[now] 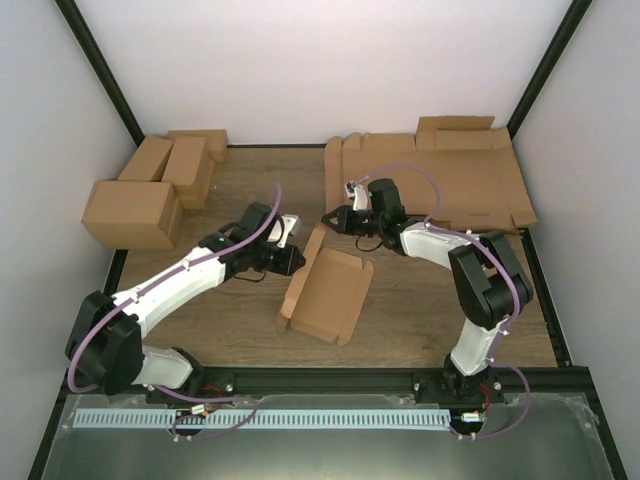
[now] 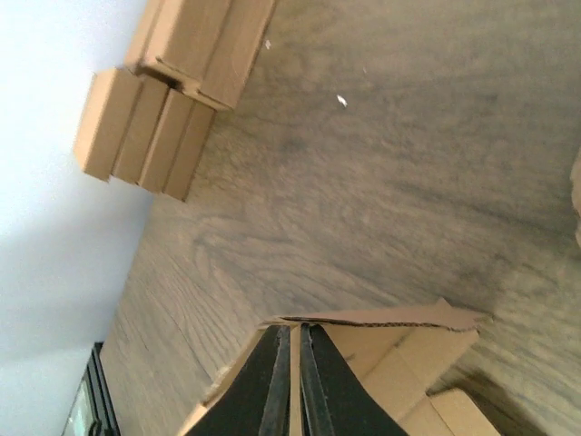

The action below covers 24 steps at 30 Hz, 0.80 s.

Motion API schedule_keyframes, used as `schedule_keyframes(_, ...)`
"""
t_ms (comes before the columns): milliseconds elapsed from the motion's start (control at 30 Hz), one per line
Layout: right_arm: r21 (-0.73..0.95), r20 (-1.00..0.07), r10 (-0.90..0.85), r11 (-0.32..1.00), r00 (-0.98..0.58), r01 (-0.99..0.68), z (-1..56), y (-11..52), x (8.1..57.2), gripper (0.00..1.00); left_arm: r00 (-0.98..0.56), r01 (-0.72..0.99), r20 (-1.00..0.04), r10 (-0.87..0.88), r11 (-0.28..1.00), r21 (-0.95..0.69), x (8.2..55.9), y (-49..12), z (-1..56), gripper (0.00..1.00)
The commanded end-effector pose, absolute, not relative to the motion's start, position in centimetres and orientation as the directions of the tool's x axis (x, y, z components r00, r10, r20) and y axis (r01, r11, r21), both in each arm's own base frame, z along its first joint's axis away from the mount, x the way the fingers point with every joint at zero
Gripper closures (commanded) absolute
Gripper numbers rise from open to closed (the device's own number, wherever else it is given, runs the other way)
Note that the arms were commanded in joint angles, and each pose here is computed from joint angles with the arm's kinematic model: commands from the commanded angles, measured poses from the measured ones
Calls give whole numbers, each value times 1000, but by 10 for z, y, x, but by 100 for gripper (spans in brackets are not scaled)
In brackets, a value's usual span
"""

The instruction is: Fold the paper box

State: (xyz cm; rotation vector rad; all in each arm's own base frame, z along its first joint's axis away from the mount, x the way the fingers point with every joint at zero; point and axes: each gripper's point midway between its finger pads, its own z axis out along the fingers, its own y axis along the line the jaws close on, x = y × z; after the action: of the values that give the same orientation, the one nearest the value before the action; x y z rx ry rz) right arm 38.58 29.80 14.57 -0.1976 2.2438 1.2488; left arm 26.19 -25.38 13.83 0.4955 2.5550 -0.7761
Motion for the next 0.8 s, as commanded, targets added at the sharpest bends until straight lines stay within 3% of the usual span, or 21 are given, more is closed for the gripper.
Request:
schedule_keyframes(0, 740, -517, 82, 544, -852, -396, 137, 304, 378, 96, -871, 403, -448, 200, 812, -422, 259, -244, 124, 84)
schedule_keyframes(767, 815, -438, 9, 425, -899, -393, 125, 316, 348, 96, -887, 387, -412, 207, 819, -423, 255, -242, 110, 83)
